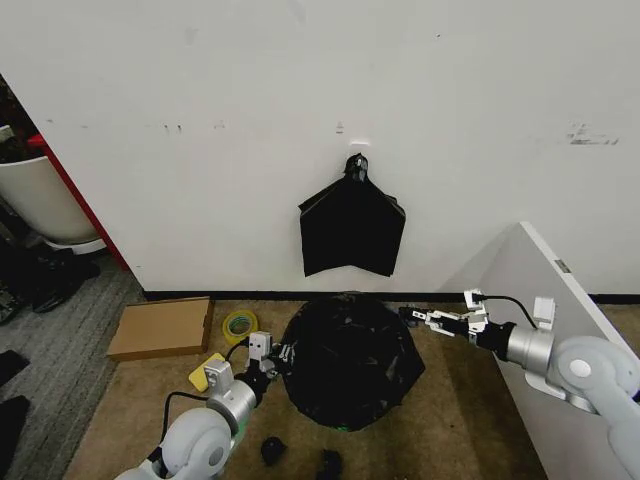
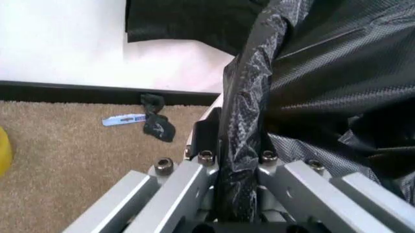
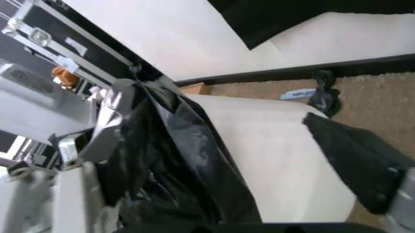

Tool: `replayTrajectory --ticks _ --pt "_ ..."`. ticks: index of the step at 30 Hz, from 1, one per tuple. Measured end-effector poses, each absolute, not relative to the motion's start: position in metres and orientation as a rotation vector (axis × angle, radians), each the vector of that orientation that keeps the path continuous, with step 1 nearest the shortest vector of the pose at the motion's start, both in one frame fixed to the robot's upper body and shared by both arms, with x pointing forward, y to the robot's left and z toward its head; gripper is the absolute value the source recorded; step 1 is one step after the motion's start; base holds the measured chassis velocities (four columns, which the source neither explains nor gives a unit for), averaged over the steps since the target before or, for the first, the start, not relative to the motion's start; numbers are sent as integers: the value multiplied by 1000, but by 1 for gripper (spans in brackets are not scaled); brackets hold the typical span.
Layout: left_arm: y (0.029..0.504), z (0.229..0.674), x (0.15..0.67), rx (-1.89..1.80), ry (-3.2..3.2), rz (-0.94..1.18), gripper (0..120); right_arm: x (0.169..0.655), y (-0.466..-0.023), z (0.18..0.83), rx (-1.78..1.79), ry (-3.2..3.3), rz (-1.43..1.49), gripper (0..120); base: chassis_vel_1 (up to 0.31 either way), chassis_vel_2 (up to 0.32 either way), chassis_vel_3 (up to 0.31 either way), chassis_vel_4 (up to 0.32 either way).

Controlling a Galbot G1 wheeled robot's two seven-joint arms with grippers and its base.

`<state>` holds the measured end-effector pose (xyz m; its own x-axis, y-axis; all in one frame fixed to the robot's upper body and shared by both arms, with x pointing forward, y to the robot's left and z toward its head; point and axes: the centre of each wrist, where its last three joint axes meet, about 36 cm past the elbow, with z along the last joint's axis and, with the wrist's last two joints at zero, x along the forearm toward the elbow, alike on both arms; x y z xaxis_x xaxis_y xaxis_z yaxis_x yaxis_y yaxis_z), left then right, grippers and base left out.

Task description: Place the garbage bag over the trash bin.

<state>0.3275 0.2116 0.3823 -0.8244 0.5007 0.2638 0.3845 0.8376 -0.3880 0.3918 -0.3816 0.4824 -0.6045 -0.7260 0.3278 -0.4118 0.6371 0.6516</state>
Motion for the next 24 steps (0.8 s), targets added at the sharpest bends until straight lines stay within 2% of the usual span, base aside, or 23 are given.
replayTrajectory --ticks 4,8,10,13,14,16,21,22,24 --pt "211 384 327 -667 -2660 460 1 391 -381 482 898 -2275 -724 99 0 0 0 0" --pt "210 385 326 -668 -2656 469 1 391 -378 482 907 -2274 -731 100 0 0 0 0" --pt "210 386 326 -669 -2656 471 1 391 -377 481 907 -2273 -733 96 0 0 0 0" --pt "209 387 325 -673 -2657 474 1 390 -375 479 906 -2279 -741 85 0 0 0 0" --pt "208 389 324 -678 -2657 477 1 390 -374 479 905 -2283 -751 77 0 0 0 0" --pt "208 390 324 -681 -2657 479 1 390 -374 478 907 -2285 -760 74 0 0 0 0" --pt "207 393 325 -684 -2662 478 1 389 -374 478 914 -2289 -774 50 0 0 0 0" --pt "207 393 325 -684 -2662 478 1 389 -374 478 914 -2289 -774 50 0 0 0 0" --pt "207 392 326 -676 -2663 475 1 389 -374 478 921 -2297 -771 42 0 0 0 0"
